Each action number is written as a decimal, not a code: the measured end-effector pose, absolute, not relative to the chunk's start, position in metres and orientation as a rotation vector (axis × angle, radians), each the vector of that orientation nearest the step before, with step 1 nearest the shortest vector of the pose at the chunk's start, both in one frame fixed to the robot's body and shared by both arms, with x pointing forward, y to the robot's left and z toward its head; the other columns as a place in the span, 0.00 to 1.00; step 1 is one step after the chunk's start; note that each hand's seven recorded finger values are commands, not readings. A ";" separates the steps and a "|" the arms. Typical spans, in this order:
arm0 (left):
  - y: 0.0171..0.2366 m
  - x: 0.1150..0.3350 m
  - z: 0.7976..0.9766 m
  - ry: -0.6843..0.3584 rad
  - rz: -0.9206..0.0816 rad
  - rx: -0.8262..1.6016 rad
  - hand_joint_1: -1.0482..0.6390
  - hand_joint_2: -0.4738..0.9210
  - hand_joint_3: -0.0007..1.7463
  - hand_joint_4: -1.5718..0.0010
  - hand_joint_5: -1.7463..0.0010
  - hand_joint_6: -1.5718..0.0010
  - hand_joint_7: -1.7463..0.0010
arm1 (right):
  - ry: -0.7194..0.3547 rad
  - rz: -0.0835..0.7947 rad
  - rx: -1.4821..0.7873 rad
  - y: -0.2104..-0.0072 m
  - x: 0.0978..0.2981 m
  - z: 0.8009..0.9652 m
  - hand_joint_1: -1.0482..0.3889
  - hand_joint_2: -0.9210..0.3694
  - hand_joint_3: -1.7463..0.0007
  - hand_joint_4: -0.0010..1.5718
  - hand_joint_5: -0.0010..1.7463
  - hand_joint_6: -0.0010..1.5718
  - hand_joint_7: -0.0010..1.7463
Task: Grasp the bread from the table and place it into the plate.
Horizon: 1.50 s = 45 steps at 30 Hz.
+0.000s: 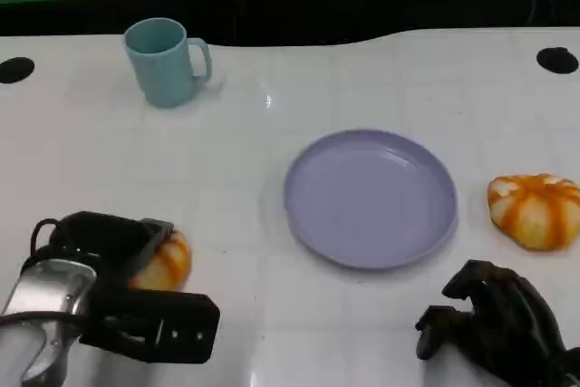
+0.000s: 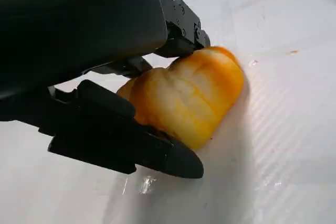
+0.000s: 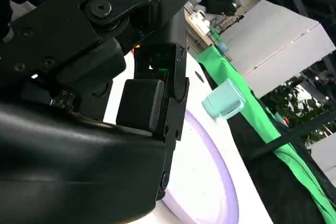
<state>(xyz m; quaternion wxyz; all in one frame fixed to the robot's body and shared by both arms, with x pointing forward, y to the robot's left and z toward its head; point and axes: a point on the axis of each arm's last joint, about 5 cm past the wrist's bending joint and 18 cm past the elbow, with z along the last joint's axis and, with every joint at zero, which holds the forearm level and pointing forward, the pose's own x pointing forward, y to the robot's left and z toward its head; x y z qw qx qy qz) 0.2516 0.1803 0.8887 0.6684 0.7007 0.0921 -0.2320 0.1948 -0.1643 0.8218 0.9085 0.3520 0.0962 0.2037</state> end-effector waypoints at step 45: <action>0.174 0.254 0.879 -0.321 -0.186 1.039 0.52 0.72 0.55 0.56 0.00 0.68 0.00 | 0.203 0.424 0.736 -0.165 0.196 0.820 0.00 0.15 0.99 1.00 0.42 1.00 0.22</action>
